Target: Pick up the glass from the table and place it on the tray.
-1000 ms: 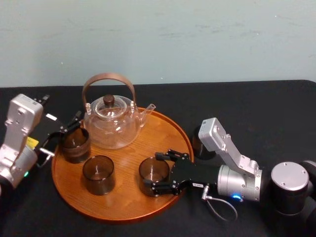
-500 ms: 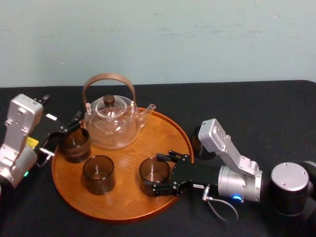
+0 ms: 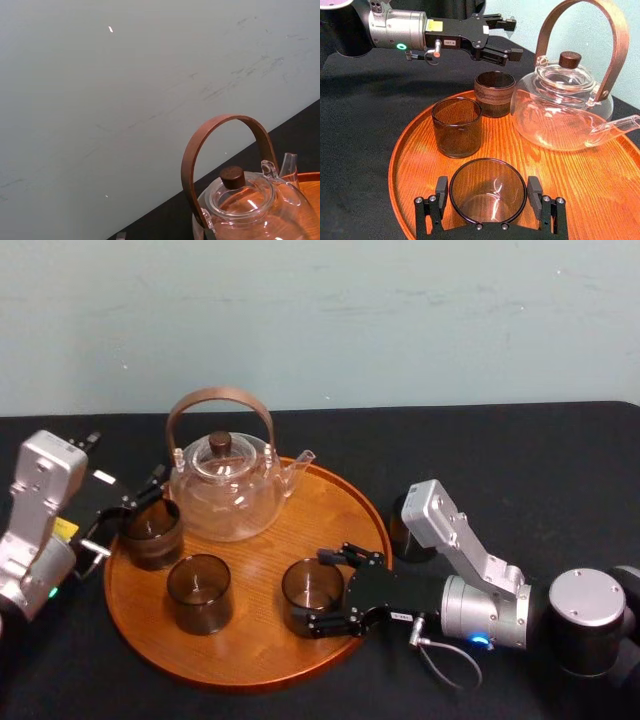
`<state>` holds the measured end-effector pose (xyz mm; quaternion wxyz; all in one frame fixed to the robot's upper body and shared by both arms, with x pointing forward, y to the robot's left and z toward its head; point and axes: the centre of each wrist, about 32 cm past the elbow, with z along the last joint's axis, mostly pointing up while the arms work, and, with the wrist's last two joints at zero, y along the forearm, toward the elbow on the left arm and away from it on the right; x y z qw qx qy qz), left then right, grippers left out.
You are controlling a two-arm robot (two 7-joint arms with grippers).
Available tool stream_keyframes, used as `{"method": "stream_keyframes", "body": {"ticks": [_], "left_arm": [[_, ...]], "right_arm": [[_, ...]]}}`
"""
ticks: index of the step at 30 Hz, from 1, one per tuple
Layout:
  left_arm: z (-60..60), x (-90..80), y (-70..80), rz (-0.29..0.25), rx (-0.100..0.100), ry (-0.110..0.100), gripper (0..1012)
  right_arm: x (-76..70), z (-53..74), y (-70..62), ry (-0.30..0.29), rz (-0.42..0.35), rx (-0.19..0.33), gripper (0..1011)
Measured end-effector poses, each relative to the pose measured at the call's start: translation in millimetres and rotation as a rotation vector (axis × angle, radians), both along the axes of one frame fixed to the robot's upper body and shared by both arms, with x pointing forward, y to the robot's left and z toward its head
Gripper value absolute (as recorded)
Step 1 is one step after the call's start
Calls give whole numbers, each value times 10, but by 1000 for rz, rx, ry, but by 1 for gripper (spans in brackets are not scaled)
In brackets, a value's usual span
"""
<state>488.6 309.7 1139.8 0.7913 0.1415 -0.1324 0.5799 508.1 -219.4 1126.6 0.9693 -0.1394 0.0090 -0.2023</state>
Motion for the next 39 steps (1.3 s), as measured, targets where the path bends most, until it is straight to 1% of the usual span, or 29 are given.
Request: {"method": "stream_keyframes", "body": {"ticks": [8, 10, 17, 21, 24, 29, 30, 33, 36, 38, 39], "left_arm": [[0, 0, 0, 0, 0, 0, 1001], [0, 0, 0, 0, 0, 0, 1001], [0, 0, 0, 0, 0, 0, 1001], [0, 0, 0, 0, 0, 0, 1001], [0, 0, 0, 0, 0, 0, 1001], [0, 0, 0, 0, 0, 0, 1001], [0, 0, 0, 0, 0, 0, 1001], [0, 0, 0, 0, 0, 0, 1001], [0, 0, 0, 0, 0, 0, 1001], [0, 0, 0, 0, 0, 0, 1002], [0, 0, 0, 0, 0, 0, 1002]], "right_arm": [[0, 0, 0, 0, 0, 1, 1002], [0, 20, -11, -3, 2, 5, 1002], [-60, 105, -142, -5, -2, 14, 1002], [-112, 141, -230, -3, -15, 14, 1002], [-174, 173, -335, -2, -37, 14, 1002], [-255, 212, -460, -2, -59, 16, 1002], [-284, 227, -512, -1, -65, 17, 1002], [-327, 248, -585, -2, -71, 18, 1002], [-384, 285, -690, -8, -77, 19, 1002], [-433, 323, -795, -16, -85, 18, 1002], [-433, 323, -795, -16, -85, 18, 1002]]}}
